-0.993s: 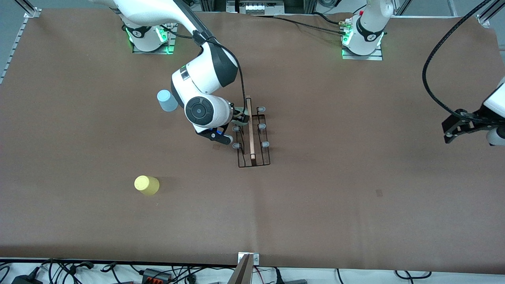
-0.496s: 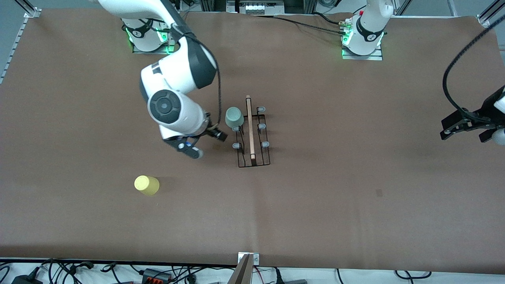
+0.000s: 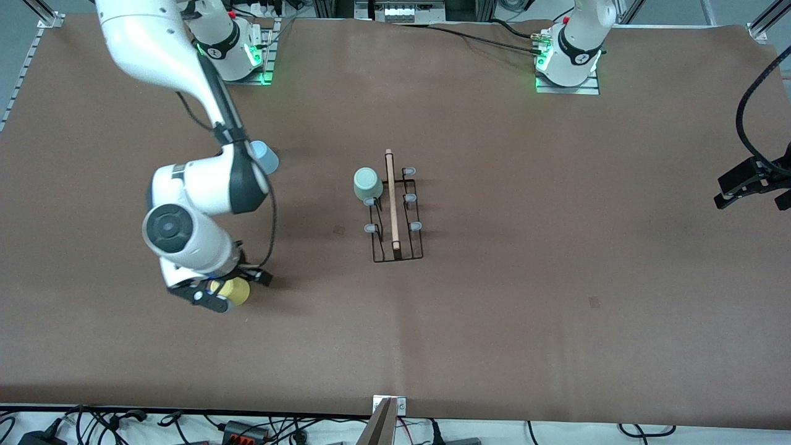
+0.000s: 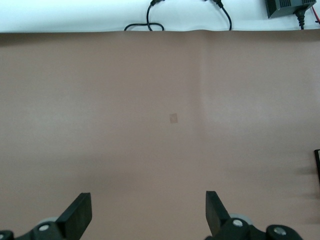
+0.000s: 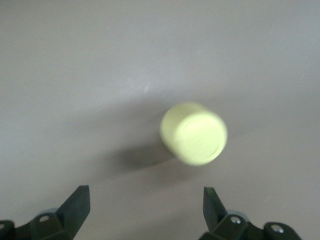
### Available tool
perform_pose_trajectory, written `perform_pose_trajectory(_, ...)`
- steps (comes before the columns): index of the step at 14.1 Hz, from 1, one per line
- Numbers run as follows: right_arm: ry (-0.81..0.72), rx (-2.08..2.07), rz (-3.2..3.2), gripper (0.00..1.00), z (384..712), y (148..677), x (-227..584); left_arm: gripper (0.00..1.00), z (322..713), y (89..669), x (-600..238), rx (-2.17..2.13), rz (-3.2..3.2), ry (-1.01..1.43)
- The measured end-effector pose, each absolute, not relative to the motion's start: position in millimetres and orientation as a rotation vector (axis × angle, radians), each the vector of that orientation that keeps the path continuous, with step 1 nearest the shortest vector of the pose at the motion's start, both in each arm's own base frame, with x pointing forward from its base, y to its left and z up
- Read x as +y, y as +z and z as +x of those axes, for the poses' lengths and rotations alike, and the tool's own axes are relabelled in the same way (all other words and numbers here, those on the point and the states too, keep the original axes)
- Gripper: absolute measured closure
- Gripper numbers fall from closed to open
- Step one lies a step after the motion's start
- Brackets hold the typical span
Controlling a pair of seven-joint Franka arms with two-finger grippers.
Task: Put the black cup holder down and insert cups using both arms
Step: 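Move the right gripper to the yellow cup and grasp it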
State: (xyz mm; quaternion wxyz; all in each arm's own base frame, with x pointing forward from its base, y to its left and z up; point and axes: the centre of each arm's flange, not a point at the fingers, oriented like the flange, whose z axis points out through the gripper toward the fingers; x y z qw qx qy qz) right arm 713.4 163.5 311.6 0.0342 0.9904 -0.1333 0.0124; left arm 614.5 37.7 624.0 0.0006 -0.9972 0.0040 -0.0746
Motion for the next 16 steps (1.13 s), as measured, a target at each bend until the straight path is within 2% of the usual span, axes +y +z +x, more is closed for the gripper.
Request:
perform_pose_trajectory(3, 0.008, -0.251, 3.065, 0.00, 723.0, 304.0, 112.4, 0.00, 610.8, 624.3, 26.0, 0.042, -3.134, -0.230)
perform_pose_trajectory(7, -0.060, -0.148, 3.117, 0.00, 723.5, 273.8, 103.4, 0.00, 607.4, 621.5, 25.1, 0.043, -3.135, -0.217)
perform_pose_trajectory(13, 0.024, -0.110, 3.124, 0.00, 731.1, 251.2, 102.5, 0.00, 605.6, 614.4, 26.3, 0.040, -3.139, -0.174)
perform_pose_trajectory(16, 0.006, -0.148, 3.157, 0.00, 730.7, 242.3, 102.3, 0.00, 605.5, 612.7, 26.9, 0.039, -3.139, -0.169)
